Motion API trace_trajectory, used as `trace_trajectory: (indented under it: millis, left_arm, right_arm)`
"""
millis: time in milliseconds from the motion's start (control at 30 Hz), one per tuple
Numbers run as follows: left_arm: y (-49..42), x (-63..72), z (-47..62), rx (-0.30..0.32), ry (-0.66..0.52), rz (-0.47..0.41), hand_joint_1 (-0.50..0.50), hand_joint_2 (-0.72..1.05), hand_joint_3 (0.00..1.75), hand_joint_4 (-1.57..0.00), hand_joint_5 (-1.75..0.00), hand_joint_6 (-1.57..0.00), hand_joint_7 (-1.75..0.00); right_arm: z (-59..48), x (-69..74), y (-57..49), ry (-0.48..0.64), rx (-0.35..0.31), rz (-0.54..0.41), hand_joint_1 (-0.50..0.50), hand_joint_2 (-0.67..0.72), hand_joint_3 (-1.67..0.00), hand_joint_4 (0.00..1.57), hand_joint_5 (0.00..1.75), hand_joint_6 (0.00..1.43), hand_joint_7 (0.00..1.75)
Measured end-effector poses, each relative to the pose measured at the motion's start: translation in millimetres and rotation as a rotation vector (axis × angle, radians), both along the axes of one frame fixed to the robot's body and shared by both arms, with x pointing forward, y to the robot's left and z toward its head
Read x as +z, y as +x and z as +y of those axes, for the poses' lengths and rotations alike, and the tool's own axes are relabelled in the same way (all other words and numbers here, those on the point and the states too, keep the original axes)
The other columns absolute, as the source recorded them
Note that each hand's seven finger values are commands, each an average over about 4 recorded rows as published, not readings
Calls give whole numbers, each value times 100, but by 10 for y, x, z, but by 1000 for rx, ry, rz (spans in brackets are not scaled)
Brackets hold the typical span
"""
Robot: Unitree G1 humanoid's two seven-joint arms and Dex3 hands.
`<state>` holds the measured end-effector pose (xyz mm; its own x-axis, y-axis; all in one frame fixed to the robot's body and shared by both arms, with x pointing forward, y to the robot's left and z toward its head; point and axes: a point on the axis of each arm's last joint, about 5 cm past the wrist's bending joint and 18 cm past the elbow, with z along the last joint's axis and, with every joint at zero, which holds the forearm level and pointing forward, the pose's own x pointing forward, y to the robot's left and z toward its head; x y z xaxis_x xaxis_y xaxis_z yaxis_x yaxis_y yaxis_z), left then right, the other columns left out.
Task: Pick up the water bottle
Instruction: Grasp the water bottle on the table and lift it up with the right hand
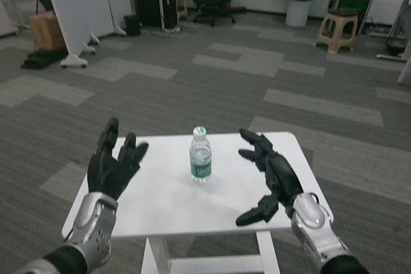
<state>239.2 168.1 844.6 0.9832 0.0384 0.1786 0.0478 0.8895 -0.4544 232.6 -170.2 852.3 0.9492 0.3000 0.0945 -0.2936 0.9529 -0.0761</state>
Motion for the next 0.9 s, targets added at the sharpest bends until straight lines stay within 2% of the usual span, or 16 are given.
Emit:
trace_trajectory:
  millis: [200,333,467,667,800,900]
  left_arm:
    - [24,73,146,38,140,-72,50,105,9,0,0,0,0]
    - [30,104,206,29,219,-96,50,105,9,0,0,0,0]
    - [36,124,245,16,271,-108,50,105,15,0,0,0,0]
    - [46,141,302,-64,380,-97,50,105,17,0,0,0,0]
    - [41,99,268,-153,416,-48,50,105,17,0,0,0,0]
    - [36,58,250,-188,428,-10,50,105,17,0,0,0,0]
  right_arm:
    - [-43,11,6,1,-20,-5,-6,47,-56,2,68,0,14]
    - [-99,19,8,-13,-31,-6,-12,47,-56,0,56,0,14]
    - [-146,23,8,-28,-35,-4,-12,47,-56,0,48,0,14]
    - [-201,32,26,-51,-34,1,-12,47,-56,0,48,0,14]
    - [-204,16,31,-57,-34,13,-12,47,-56,0,48,0,14]
    - [-197,13,36,-60,-29,16,-12,47,-56,0,48,0,14]
